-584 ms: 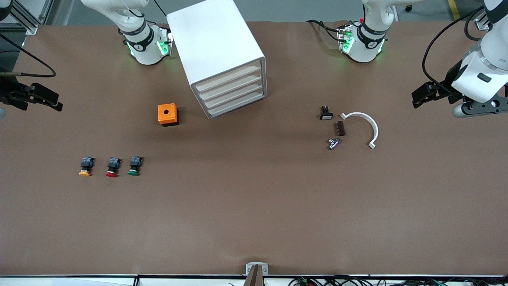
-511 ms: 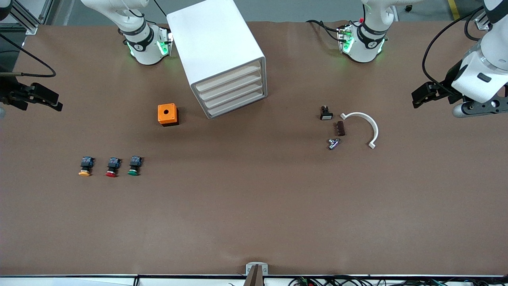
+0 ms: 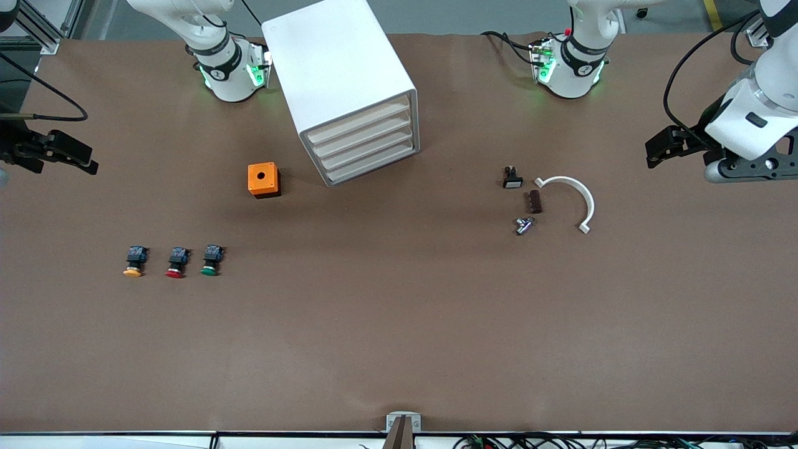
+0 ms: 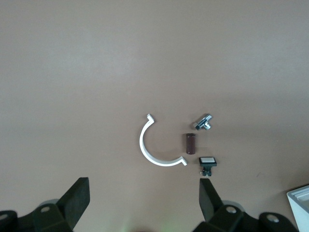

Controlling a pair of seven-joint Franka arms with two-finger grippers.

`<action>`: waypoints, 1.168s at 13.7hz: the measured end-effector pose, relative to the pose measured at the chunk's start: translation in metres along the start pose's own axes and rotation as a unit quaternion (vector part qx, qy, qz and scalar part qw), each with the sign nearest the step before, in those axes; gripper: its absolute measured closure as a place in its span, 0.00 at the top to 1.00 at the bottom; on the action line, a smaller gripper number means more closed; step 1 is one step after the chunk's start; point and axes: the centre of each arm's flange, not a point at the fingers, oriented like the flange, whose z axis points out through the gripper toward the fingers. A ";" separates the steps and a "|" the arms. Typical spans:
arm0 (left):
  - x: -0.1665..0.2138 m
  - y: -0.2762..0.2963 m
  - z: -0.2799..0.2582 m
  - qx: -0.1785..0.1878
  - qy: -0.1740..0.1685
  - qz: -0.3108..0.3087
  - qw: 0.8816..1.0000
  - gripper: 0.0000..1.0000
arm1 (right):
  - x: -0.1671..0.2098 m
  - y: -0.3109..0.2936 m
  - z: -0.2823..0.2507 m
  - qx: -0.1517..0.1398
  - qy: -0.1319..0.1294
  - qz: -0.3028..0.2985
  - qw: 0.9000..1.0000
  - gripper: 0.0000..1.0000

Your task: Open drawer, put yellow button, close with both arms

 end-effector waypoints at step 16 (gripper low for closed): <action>0.116 0.076 0.215 -0.009 -0.112 -0.102 0.988 1.00 | 0.061 0.077 0.163 -0.052 -0.067 -0.019 0.996 1.00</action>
